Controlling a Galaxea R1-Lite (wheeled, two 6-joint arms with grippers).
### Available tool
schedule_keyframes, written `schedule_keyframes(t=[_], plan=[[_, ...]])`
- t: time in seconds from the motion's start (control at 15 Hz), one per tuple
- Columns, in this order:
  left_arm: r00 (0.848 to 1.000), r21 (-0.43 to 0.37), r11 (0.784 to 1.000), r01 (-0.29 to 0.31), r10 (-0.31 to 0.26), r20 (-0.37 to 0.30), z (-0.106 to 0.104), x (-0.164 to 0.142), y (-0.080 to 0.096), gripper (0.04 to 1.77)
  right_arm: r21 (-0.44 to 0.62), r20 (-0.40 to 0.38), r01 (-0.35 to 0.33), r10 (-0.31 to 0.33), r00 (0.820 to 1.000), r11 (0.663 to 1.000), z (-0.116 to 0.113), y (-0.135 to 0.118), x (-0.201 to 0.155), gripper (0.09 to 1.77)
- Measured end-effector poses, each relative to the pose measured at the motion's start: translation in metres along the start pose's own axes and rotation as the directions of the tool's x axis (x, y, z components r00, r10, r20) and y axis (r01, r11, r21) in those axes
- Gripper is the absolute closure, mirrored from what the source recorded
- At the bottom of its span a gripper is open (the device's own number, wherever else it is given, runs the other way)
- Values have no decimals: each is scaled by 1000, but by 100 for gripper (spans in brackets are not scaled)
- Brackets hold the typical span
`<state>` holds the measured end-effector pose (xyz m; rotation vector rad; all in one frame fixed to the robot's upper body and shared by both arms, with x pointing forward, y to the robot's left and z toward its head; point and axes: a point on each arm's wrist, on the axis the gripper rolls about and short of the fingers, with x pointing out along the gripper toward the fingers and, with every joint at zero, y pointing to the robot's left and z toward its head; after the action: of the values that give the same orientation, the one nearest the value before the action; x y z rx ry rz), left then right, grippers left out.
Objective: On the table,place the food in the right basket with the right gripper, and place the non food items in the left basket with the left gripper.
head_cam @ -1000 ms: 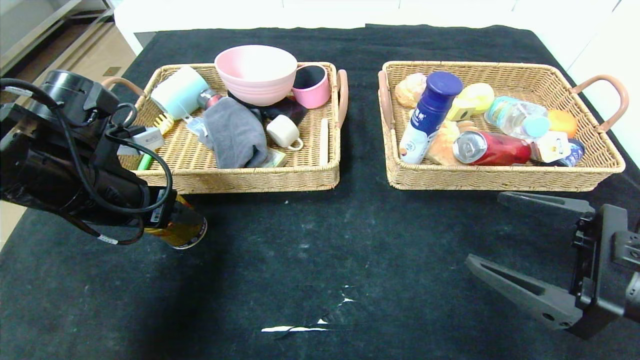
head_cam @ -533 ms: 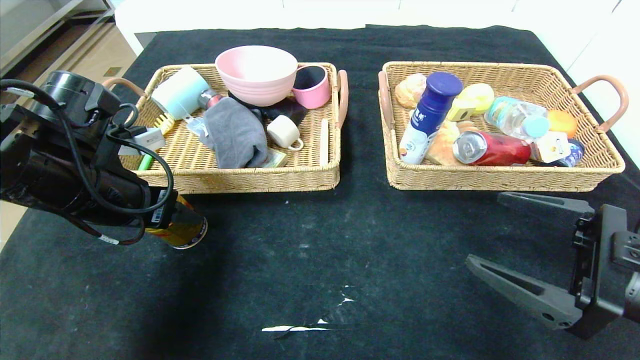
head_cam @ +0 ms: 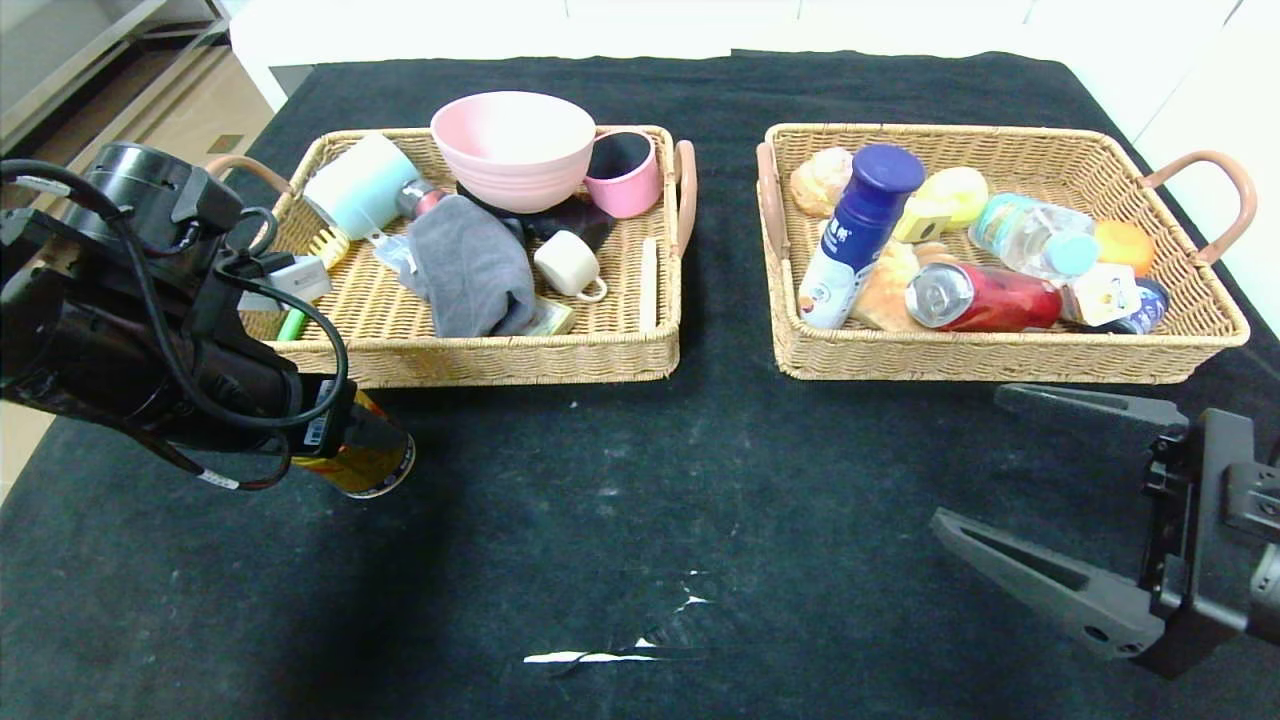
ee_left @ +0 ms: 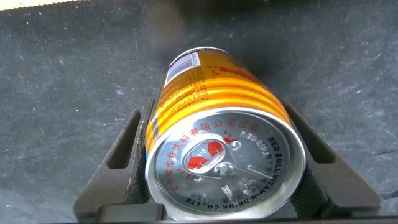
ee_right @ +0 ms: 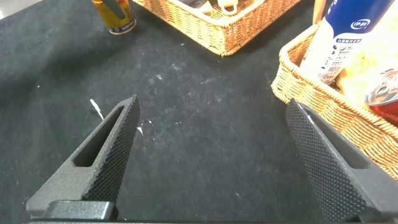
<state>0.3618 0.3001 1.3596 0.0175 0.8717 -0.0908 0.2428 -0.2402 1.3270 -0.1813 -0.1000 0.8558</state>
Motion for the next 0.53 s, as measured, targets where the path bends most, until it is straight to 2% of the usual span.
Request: schedule_keyframes(t=[0.27, 0.53], plan=[[999, 26, 999, 27, -27, 24, -4, -14, -9, 63, -1, 13, 7, -7, 1000, 1000, 3, -1, -2, 15], [989, 152, 982, 112, -124, 74, -12, -40, -49, 63, -10, 45, 23, -23, 999, 1000, 11, -2, -8, 15]])
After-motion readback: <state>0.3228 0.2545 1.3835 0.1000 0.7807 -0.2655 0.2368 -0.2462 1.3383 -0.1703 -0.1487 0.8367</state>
